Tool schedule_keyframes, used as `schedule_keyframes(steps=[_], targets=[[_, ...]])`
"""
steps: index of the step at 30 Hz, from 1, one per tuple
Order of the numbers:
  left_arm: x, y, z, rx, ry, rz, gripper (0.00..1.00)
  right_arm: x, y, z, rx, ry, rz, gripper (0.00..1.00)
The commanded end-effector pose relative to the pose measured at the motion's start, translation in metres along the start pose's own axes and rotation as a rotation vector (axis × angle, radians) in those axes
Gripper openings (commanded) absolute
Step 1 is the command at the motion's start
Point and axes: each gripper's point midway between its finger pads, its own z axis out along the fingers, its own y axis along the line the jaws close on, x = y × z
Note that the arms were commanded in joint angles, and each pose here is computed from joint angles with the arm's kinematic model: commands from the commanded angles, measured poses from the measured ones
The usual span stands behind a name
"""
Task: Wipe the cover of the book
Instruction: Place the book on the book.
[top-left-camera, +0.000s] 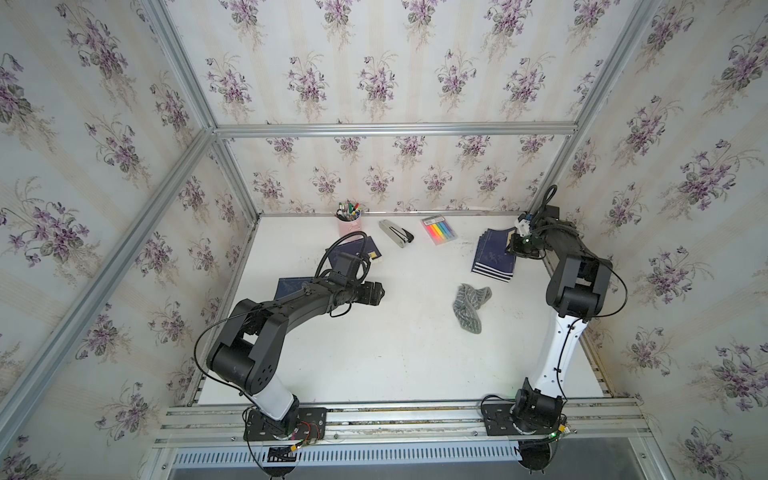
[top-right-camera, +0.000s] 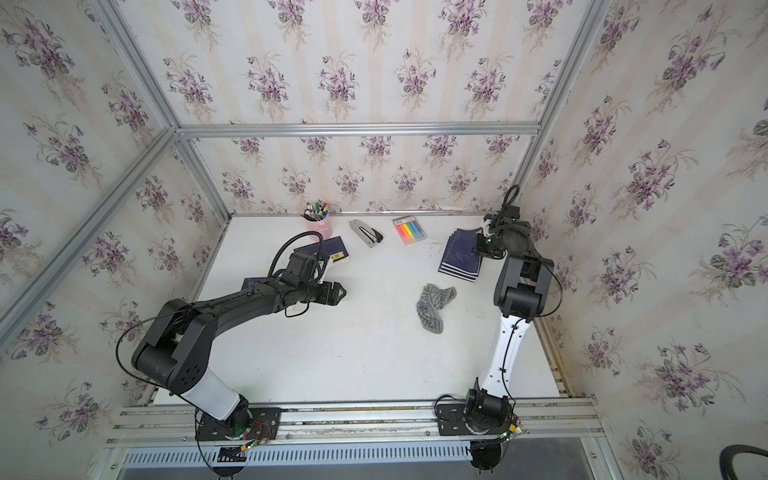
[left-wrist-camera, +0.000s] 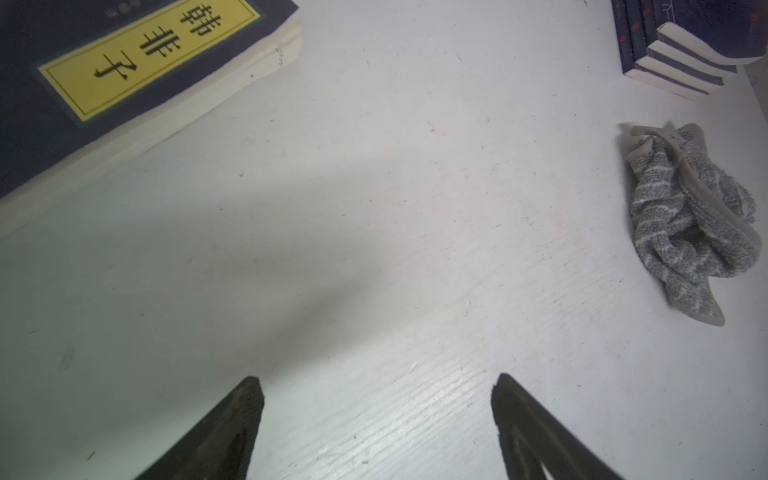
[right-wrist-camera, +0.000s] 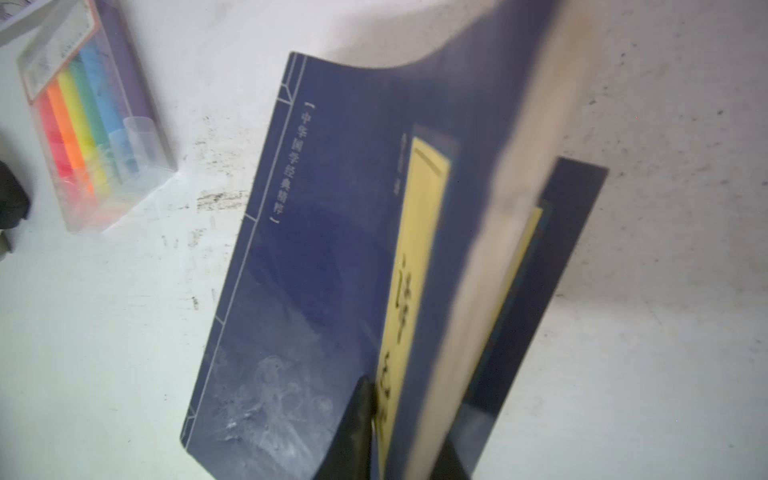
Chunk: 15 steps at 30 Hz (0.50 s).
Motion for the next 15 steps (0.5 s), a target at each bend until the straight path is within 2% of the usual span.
schedule_keyframes(steps=[1, 15], targets=[[-0.006, -0.001, -0.001, 0.007, -0.018, 0.011, 0.87, 0.010, -0.012, -0.002, 0.078, 0.042, -0.002, 0.27], [-0.004, -0.001, 0.002, 0.008, -0.007, 0.007, 0.87, -0.007, -0.016, -0.034, 0.166, -0.069, 0.033, 0.50]])
